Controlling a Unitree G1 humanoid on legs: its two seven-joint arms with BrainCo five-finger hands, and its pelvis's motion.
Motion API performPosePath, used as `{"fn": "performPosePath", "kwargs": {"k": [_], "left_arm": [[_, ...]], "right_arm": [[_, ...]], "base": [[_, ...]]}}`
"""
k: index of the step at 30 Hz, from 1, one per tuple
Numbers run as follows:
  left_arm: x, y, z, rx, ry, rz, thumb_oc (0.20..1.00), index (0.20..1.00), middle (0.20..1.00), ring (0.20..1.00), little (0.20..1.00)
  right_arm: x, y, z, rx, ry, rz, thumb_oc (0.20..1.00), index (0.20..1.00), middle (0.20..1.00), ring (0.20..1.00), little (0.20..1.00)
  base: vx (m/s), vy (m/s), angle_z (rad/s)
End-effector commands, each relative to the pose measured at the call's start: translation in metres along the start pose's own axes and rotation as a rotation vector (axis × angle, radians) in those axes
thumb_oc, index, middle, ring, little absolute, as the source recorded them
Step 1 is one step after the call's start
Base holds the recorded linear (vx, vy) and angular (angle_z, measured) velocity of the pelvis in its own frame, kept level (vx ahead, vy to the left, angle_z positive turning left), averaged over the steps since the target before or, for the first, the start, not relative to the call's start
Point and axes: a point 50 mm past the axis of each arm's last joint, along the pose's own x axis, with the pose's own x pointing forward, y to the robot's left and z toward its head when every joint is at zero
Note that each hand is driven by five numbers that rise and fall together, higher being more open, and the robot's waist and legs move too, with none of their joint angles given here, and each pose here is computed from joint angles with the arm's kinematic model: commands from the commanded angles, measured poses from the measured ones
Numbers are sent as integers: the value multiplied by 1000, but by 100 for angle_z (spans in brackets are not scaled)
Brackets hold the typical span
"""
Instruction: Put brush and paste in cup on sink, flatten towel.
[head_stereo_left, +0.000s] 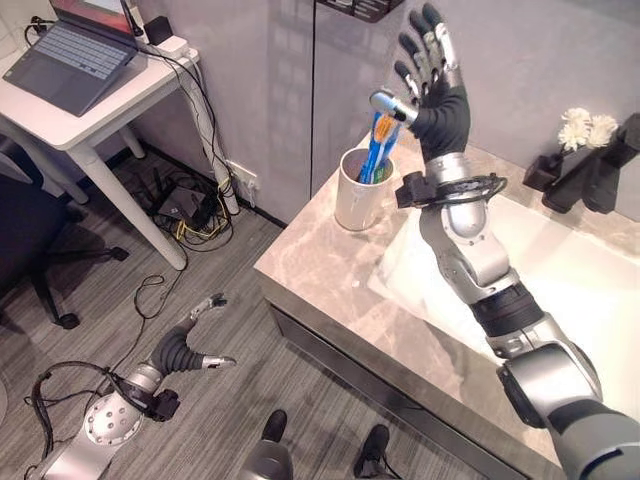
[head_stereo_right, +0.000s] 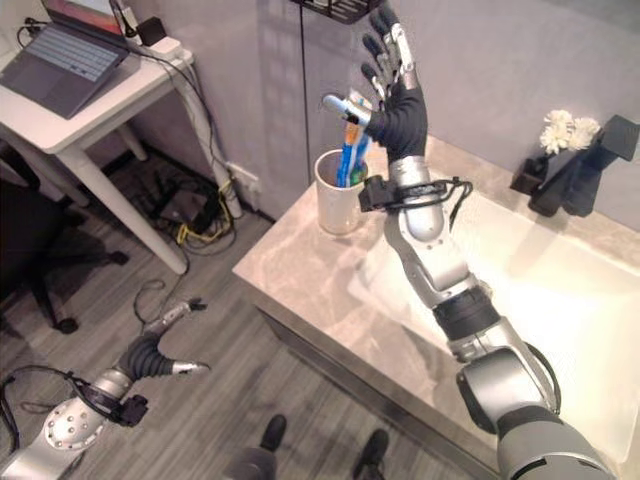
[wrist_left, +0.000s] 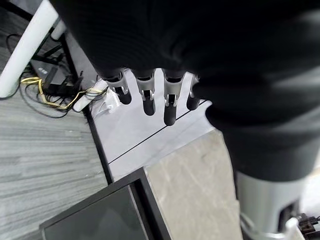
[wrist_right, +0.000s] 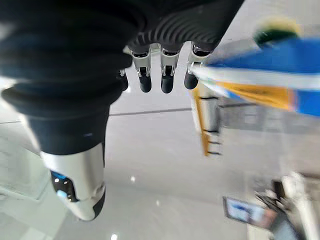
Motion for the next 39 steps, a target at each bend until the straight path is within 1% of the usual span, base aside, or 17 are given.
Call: {"fn": "performPosePath", "kwargs": {"k": [1,3,4,9,12,16,19,24,25,27,28,32,33,34,36,37,39], "left_arm": [[4,19,20,40,-109,55,1000,1000,1000,1000,1000],[7,24,30,21,-156,86,1000,1000,1000,1000,1000],[9,29,42,-4,-213,118,200,200,200,200,200],[7,38,59,-90,-298,191,200,200,200,200,200],[-1,44,58,-210,-295,266,200,200,200,200,200],[-12,56,50,-256,-267,348,200,200,200,200,200],[-18,60,30,-303,-195,416,200,200,200,200,200],[-16,52,11,-354,-105,403,200,200,200,200,200],[-16,50,4,-351,-70,391,200,200,200,200,200],[-15,48,2,-358,-59,378,200,200,200,200,200],[-13,45,-4,-365,-29,363,200,200,200,200,200],[-10,43,-7,-392,-26,350,200,200,200,200,200],[-7,42,-7,-392,-23,336,200,200,200,200,200],[-6,42,-6,-397,-35,333,200,200,200,200,200],[5,38,-1,-416,-60,307,200,200,200,200,200],[5,39,0,-416,-61,309,200,200,200,200,200],[18,35,6,-426,-90,280,200,200,200,200,200]], "right_arm": [[17,-4,56,3,-296,-54,1000,1000,1000,1000,1000],[11,-14,69,-19,-362,-96,1000,1000,1000,1000,1000],[2,-24,80,-73,-417,-132,1000,1000,1000,1000,1000],[-28,-62,100,-273,-478,-242,1000,1000,1000,1000,1000],[-66,-96,109,-274,-455,-346,1000,1000,1000,1000,1000],[-113,-155,131,-574,-390,-563,1000,1000,1000,1000,1000],[-164,-201,150,-823,-326,-849,1000,1000,1000,1000,1000],[-227,-239,144,-932,-163,-1169,1000,1000,1000,1000,1000],[-260,-254,136,-984,-12,-1302,1000,1000,1000,1000,1000],[-275,-261,133,-1006,59,-1351,1000,1000,1000,1000,1000],[-319,-272,112,-1019,337,-1436,1000,1000,1000,1000,1000],[-393,-279,88,-895,656,-1624,1000,1000,1000,1000,1000],[-428,-270,72,-851,888,-1659,1000,1000,1000,1000,1000],[-428,-272,68,-796,883,-1663,1000,1000,1000,1000,1000],[-471,-250,40,-607,1167,-1710,1000,1000,1000,1000,1000],[-470,-250,40,-603,1165,-1709,1000,1000,1000,1000,1000],[-501,-215,14,-413,1414,-1696,1000,1000,1000,1000,1000]], "base": [[-12,-13,-5],[-6,-1,-4],[-8,3,-6],[3,17,-25],[5,1,-58],[14,-20,-42],[18,-32,-18],[17,-37,-21],[19,-22,-5],[9,-11,2],[-5,-22,-7],[-18,-16,-14],[-56,-19,-13],[-45,-30,-9],[-40,-46,-13],[-24,-41,-8],[3,-44,0]]}}
